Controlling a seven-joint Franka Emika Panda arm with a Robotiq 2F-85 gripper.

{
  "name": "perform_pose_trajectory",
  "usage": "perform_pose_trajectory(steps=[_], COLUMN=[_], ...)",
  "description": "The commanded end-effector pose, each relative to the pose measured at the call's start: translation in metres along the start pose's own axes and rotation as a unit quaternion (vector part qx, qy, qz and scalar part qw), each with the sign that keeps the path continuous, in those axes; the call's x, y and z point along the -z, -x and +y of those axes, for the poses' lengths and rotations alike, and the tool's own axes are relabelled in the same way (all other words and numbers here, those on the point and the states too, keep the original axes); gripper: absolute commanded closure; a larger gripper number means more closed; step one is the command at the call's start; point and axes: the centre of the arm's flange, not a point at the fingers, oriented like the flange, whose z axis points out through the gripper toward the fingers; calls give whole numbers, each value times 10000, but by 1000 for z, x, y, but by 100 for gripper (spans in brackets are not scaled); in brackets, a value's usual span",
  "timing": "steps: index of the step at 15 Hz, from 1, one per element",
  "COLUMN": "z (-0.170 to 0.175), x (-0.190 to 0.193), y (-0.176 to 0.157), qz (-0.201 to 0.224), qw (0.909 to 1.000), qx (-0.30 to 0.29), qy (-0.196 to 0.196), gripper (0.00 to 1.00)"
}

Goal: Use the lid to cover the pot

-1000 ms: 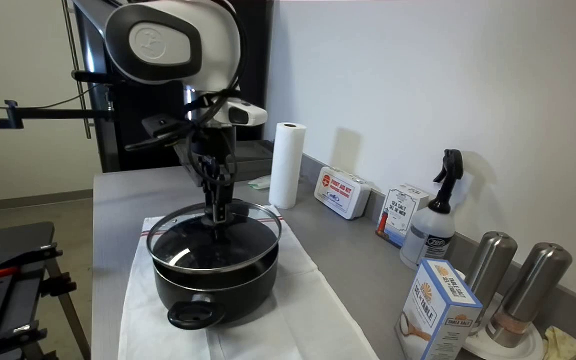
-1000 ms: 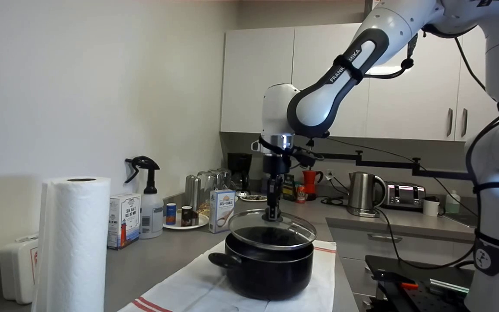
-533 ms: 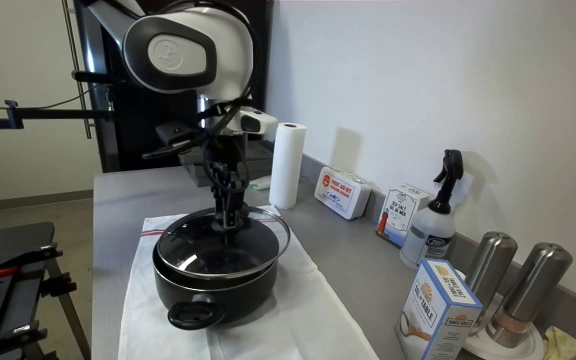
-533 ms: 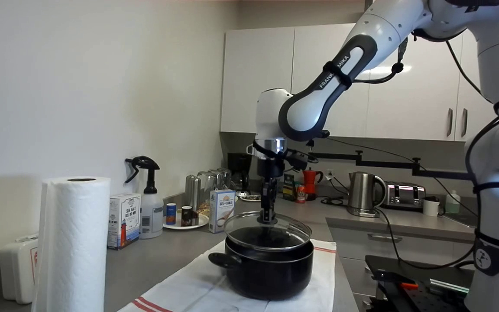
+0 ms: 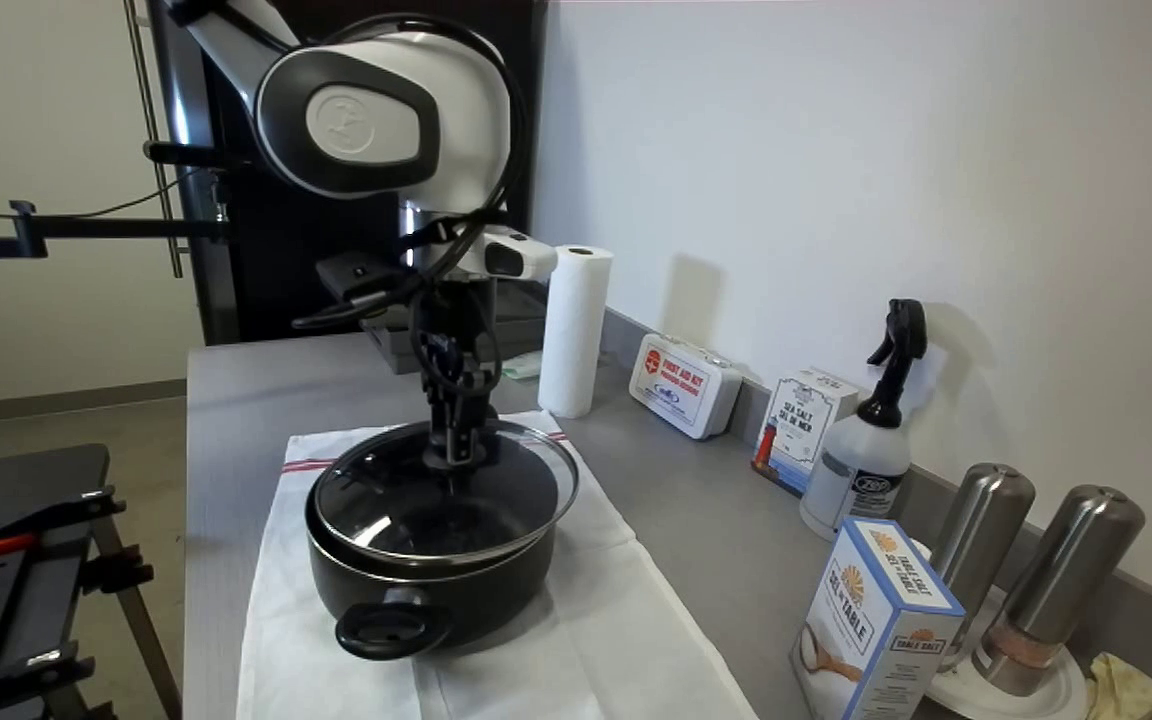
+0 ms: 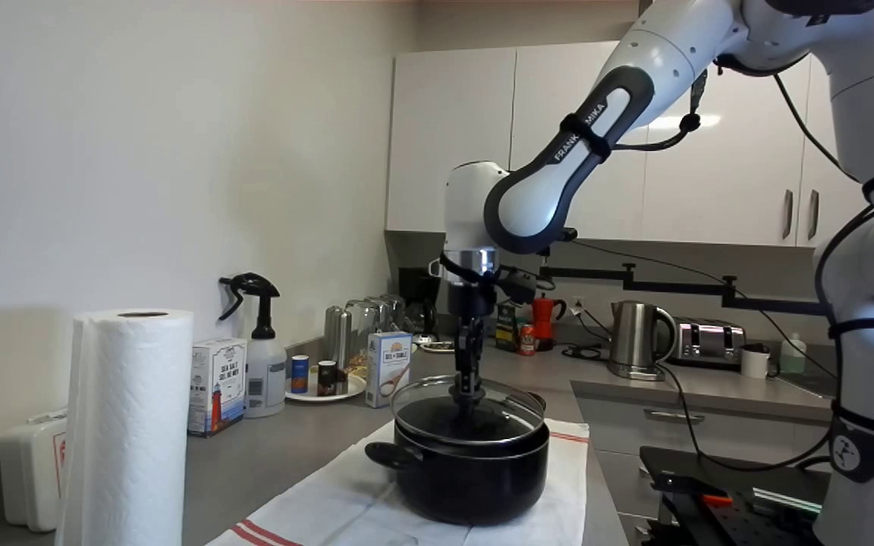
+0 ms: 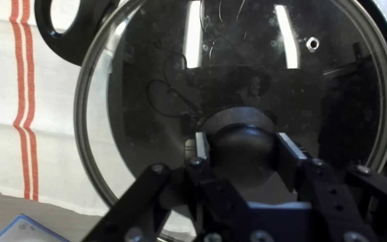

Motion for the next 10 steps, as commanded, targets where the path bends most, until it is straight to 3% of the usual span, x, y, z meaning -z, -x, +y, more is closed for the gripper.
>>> perform_pose_trajectory(steps=[1,10], z=[-5,-15], x=[9,6], y=[-1,-1], qz=[73,80], qw=[10000,9999], qx=[-4,91], qy=[18,-63], gripper=[75,75])
